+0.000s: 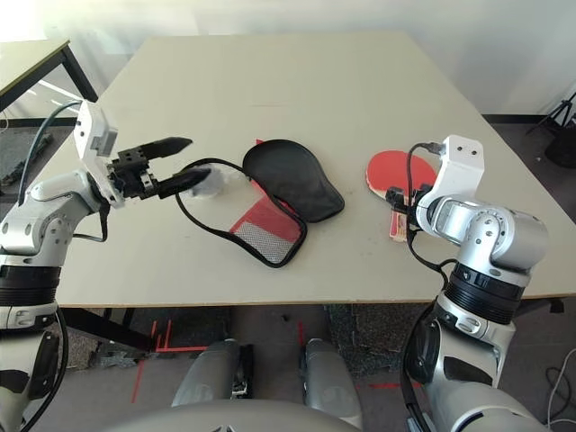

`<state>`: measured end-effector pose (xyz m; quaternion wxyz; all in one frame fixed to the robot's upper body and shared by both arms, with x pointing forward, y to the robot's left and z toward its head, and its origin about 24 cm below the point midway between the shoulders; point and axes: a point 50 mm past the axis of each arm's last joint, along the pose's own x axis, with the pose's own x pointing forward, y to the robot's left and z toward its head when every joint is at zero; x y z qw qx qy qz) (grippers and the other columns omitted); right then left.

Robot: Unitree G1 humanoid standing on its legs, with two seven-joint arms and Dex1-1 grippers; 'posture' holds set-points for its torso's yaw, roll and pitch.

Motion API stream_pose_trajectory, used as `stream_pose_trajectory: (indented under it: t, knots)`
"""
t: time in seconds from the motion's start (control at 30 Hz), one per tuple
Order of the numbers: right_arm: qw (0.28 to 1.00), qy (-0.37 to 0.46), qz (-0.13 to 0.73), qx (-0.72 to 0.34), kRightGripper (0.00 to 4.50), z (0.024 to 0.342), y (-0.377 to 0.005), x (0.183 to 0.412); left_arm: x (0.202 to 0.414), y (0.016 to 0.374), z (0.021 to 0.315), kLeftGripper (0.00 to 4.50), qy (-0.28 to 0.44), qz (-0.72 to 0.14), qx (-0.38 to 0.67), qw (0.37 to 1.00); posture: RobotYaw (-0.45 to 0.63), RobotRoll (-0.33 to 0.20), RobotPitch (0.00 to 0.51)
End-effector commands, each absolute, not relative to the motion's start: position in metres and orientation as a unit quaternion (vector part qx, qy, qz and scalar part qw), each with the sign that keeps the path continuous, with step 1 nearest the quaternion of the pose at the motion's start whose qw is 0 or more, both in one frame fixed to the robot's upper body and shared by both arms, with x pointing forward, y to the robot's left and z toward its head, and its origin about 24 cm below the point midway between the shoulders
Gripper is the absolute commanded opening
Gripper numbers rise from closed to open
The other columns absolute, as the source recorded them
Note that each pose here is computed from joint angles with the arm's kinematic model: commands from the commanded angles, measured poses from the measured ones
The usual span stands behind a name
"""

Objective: Store the ping-pong paddle in its case and zip it.

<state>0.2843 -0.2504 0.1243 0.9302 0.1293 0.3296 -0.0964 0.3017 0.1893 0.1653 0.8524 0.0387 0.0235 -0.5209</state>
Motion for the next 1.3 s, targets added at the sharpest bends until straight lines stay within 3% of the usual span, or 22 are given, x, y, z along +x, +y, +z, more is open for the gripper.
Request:
stream_pose_trajectory:
  t: [0.03, 0.5, 0.6, 0.83, 0.87, 1.1, 1.3]
  knots:
    - [0.923, 0.344, -0.113, 0.129, 4.45, 0.113, -0.255, 0.286, 0.299, 0.183, 0.17, 4.5, 0.025, -0.539, 0.054, 0.84, 0.01, 0.0, 0.053]
    - [0.91, 0.385, -0.078, 0.135, 4.45, 0.087, -0.238, 0.3, 0.288, 0.182, 0.162, 4.5, 0.046, -0.544, 0.045, 0.837, 0.05, 0.0, 0.052]
    - [0.908, 0.387, -0.082, 0.136, 3.89, 0.085, -0.238, 0.3, 0.289, 0.185, 0.161, 4.5, 0.046, -0.54, 0.045, 0.839, 0.05, 0.0, 0.051]
    - [0.921, 0.365, -0.063, 0.119, 1.25, 0.097, -0.236, 0.297, 0.291, 0.191, 0.155, 4.5, 0.05, -0.532, 0.045, 0.844, 0.04, 0.0, 0.055]
    - [0.924, 0.361, -0.051, 0.116, 1.07, 0.101, -0.234, 0.296, 0.291, 0.192, 0.155, 4.5, 0.051, -0.532, 0.045, 0.844, 0.04, 0.0, 0.055]
    - [0.945, 0.317, 0.004, 0.078, 1.08, 0.135, -0.232, 0.295, 0.291, 0.191, 0.154, 4.5, 0.053, -0.532, 0.048, 0.844, 0.03, 0.0, 0.057]
    - [0.94, 0.305, 0.149, 0.038, 1.08, 0.16, -0.198, 0.294, 0.293, 0.194, 0.153, 4.5, 0.051, -0.525, 0.06, 0.847, 0.04, 0.0, 0.074]
